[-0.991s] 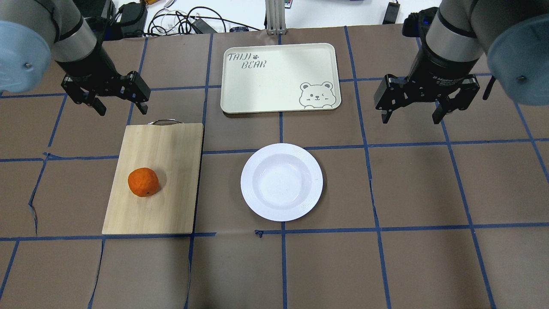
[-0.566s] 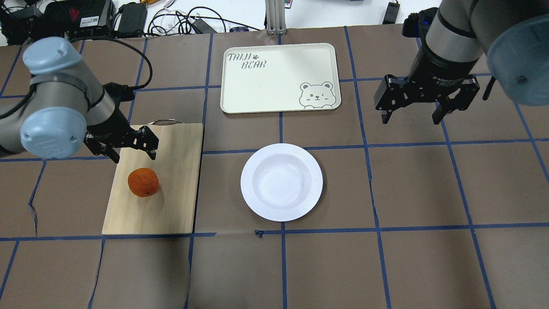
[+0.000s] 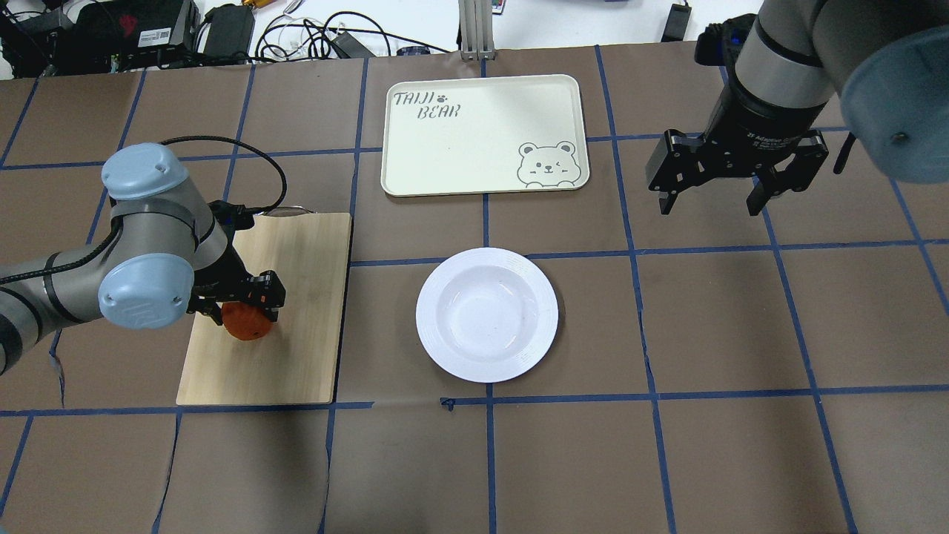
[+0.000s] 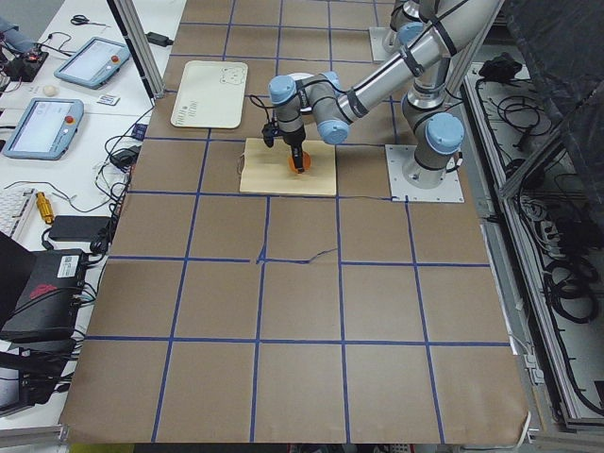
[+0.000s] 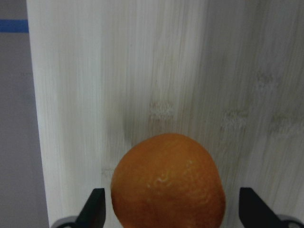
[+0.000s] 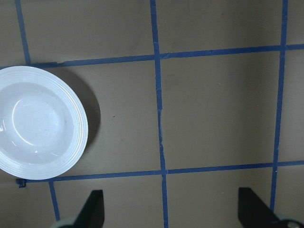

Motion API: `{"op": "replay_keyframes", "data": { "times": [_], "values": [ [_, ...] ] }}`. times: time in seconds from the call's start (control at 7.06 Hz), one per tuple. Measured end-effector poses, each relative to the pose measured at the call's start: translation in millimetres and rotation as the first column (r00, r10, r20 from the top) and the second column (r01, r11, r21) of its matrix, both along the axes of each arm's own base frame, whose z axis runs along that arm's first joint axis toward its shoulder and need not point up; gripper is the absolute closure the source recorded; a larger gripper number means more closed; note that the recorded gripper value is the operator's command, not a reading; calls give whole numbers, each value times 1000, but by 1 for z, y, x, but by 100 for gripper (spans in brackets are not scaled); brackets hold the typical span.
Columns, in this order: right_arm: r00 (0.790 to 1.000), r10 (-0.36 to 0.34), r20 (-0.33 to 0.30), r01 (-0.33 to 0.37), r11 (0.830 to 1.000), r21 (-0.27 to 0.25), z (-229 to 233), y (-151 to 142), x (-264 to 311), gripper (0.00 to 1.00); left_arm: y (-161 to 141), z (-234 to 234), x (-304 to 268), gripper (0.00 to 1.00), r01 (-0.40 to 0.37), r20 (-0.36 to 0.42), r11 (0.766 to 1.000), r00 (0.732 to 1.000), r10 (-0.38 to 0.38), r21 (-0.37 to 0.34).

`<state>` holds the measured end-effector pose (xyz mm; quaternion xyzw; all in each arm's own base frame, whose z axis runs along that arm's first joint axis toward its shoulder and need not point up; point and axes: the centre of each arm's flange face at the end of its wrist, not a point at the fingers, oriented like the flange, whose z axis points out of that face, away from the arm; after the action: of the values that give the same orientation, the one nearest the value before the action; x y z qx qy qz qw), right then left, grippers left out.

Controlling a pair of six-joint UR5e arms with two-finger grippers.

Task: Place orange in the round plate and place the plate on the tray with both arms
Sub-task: 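Close the left gripper on the orange and lift it, then carry the orange with the left gripper and release it into the white bowl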

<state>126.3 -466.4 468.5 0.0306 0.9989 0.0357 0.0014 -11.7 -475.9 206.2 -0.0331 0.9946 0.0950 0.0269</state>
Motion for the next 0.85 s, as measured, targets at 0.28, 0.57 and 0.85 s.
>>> {"op": "replay_keyframes", "data": {
  "times": [0.28, 0.57, 0.85],
  "values": [
    [1000, 0, -3, 0, 1000, 1, 0, 0, 0, 0, -4, 4, -2, 89, 4, -1, 1000, 1000, -4, -14],
    [1000, 2, -5, -2, 1000, 2, 0, 0, 0, 0, -18, 30, -33, 88, -46, -52, 997, 998, 43, -58],
    [1000, 2, -6, -2, 1000, 2, 0, 0, 0, 0, -23, 54, -124, 88, -141, -108, 987, 985, 133, -73]
  ]
}}
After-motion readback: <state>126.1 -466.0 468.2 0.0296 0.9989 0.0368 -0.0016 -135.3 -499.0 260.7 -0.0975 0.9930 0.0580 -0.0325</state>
